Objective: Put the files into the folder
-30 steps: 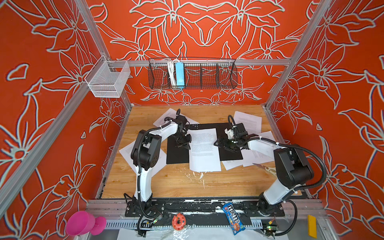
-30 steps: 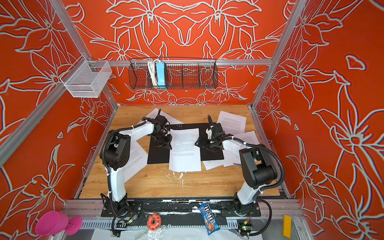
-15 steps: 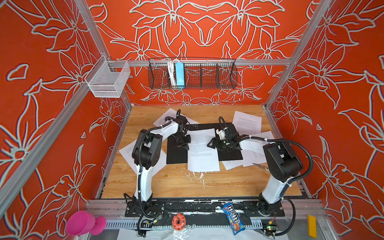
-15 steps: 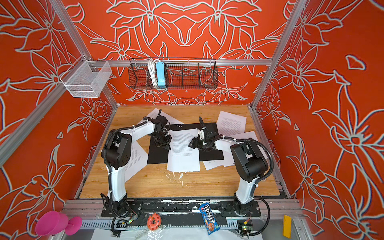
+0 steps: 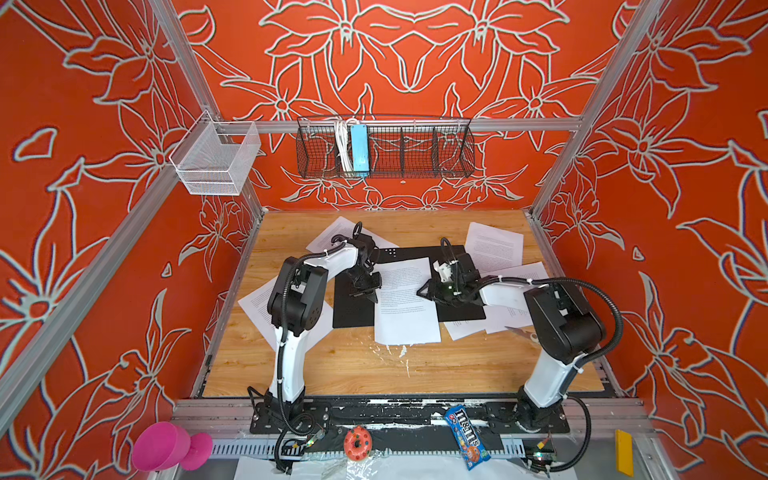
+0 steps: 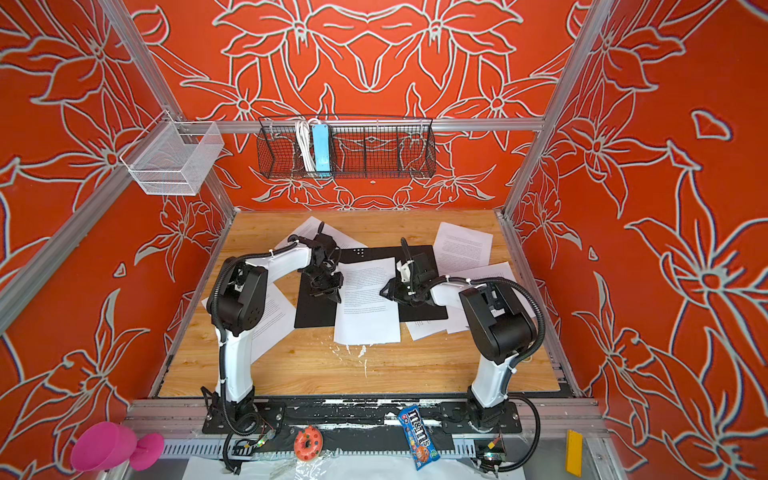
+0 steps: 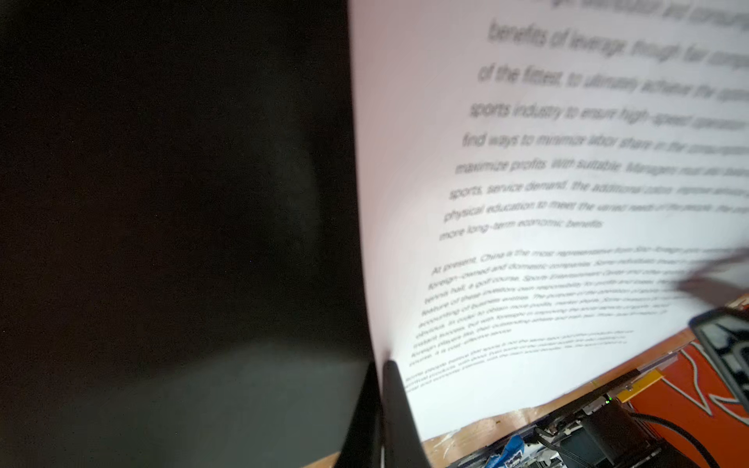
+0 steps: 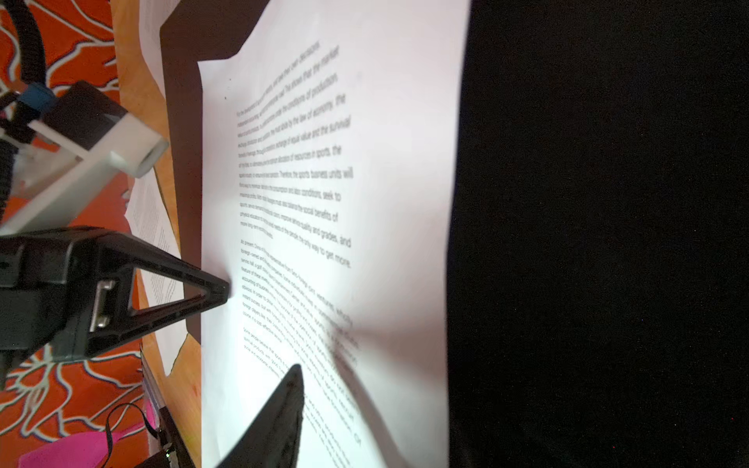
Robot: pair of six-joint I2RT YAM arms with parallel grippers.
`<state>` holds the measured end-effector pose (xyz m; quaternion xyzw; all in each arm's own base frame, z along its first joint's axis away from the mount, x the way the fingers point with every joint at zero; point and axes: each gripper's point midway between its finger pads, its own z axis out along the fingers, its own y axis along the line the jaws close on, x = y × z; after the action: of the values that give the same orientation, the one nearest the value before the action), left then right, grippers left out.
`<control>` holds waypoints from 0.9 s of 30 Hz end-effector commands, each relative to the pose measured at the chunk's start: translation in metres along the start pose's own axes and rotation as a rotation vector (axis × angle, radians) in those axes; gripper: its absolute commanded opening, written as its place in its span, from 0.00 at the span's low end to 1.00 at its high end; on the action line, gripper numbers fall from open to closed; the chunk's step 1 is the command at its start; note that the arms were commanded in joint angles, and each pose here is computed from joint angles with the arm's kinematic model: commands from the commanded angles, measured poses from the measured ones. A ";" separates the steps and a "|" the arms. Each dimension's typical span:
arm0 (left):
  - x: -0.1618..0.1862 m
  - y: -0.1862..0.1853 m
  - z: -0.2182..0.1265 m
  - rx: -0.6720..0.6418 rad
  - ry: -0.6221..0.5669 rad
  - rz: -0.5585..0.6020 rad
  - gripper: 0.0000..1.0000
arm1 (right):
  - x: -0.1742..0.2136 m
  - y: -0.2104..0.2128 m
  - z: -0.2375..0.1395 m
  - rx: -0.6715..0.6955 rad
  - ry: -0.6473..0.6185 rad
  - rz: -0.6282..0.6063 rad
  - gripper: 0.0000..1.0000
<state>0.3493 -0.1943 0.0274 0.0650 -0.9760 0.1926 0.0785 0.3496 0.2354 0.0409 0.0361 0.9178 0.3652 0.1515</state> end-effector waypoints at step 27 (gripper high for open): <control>0.002 0.003 0.005 -0.006 0.041 -0.025 0.00 | -0.001 0.016 -0.019 -0.069 -0.026 0.021 0.15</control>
<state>0.3487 -0.1946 0.0240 0.0676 -0.9754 0.1913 0.0859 0.3445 0.2382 0.0665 0.0435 0.8965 0.4102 0.1614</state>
